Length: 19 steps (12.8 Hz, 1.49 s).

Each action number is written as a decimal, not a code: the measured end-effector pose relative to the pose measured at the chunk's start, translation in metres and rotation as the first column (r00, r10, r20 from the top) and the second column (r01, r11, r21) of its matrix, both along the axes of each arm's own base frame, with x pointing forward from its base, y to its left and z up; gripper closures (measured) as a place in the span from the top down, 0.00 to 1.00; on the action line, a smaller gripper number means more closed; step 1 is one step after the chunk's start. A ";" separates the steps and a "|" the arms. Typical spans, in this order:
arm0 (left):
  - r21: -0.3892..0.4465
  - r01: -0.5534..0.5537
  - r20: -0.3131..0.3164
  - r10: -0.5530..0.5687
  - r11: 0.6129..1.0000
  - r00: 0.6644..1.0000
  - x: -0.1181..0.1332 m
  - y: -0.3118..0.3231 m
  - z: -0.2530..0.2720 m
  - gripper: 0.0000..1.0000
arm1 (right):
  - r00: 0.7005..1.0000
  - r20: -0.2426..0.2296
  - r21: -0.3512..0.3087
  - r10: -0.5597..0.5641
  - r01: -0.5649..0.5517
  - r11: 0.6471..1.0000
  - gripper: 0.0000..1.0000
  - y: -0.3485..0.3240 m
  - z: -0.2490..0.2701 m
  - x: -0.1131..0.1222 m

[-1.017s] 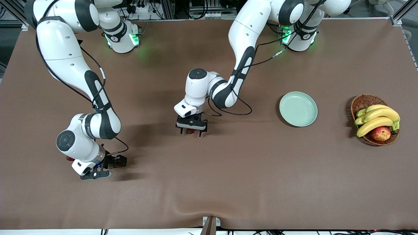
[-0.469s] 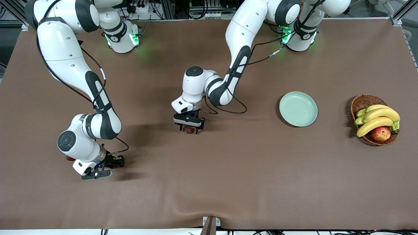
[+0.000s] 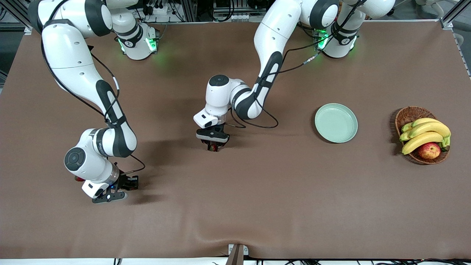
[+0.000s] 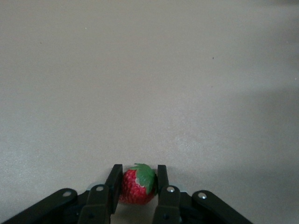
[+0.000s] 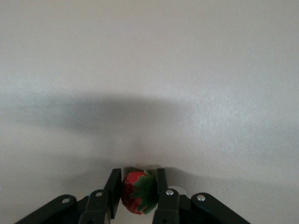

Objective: Collect all strawberries into plate
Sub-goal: 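Carry the strawberry to the plate while the right gripper sets another mid-table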

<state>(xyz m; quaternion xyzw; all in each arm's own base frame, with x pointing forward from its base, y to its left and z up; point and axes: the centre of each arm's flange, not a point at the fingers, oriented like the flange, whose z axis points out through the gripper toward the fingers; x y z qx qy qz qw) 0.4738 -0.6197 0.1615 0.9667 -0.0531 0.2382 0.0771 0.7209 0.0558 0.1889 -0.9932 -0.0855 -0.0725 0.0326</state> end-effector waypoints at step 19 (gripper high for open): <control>0.371 -0.560 -0.336 0.669 0.741 0.663 0.104 0.433 0.081 0.35 | 0.941 -0.336 0.334 0.032 0.088 0.938 0.35 0.307 0.026 -0.085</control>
